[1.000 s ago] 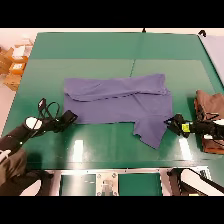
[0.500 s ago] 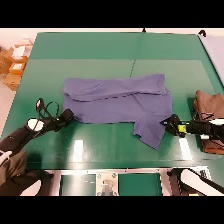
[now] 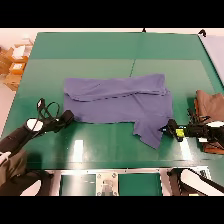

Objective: Fold the shirts.

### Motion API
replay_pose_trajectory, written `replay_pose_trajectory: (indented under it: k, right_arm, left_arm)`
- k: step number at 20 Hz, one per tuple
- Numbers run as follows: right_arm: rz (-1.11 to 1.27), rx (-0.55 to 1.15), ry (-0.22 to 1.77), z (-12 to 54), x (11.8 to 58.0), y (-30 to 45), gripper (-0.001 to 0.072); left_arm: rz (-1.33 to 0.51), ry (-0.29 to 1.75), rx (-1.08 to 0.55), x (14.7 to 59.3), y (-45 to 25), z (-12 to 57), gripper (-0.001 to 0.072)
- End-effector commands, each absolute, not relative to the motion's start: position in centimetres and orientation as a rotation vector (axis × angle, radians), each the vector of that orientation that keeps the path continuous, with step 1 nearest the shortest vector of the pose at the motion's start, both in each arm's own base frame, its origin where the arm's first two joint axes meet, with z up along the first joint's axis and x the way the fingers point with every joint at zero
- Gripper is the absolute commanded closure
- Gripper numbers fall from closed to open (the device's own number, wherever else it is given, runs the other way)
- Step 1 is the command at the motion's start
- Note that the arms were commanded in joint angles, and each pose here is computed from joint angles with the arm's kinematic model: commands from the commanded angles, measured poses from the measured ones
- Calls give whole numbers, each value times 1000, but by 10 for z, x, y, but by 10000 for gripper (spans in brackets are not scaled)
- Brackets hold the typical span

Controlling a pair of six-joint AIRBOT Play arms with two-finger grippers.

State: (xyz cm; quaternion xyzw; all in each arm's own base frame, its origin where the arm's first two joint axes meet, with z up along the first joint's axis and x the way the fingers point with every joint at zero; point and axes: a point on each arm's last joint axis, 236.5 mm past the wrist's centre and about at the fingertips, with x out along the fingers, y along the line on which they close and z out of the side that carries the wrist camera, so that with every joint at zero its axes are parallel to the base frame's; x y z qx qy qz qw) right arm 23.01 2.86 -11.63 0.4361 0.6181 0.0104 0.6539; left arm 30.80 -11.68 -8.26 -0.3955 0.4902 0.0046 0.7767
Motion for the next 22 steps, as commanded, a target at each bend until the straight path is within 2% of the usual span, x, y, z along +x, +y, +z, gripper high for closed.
replay_pose_trajectory:
  k: [1, 4, 8, 9, 10, 11, 15, 18, 20, 22]
  right_arm:
    - [-50, 964, 1441, -114, 218, 11, 698]
    - [-176, 922, 1475, -111, 200, -9, 698]
    - [-149, 957, 1443, -105, 208, -2, 698]
    - [-140, 960, 1442, -104, 209, 1, 697]
    - [-133, 955, 1445, -104, 210, 3, 698]
    - [-125, 945, 1450, -104, 209, 5, 698]
    - [-116, 928, 1443, -104, 211, 5, 698]
    - [-121, 922, 1431, -105, 214, 3, 698]
    - [-125, 919, 1418, -105, 216, 1, 697]
    - [-125, 921, 1416, -105, 217, 1, 697]
  left_arm:
    - [-55, 1200, -713, 275, -113, -84, 684]
    - [-10, 1303, -614, 242, -86, -84, 684]
    - [5, 1233, -657, 257, -83, -77, 683]
    - [1, 1232, -686, 258, -87, -75, 570]
    - [-5, 1254, -702, 253, -91, -76, 218]
    - [-15, 1301, -707, 243, -95, -77, 29]
    - [-35, 1474, -688, 199, -103, -90, 58]
    - [-63, 1527, -855, 175, -131, -104, 58]
    - [-125, 1410, -973, 196, -152, -97, 58]
    - [-130, 1292, -987, 221, -154, -91, 56]
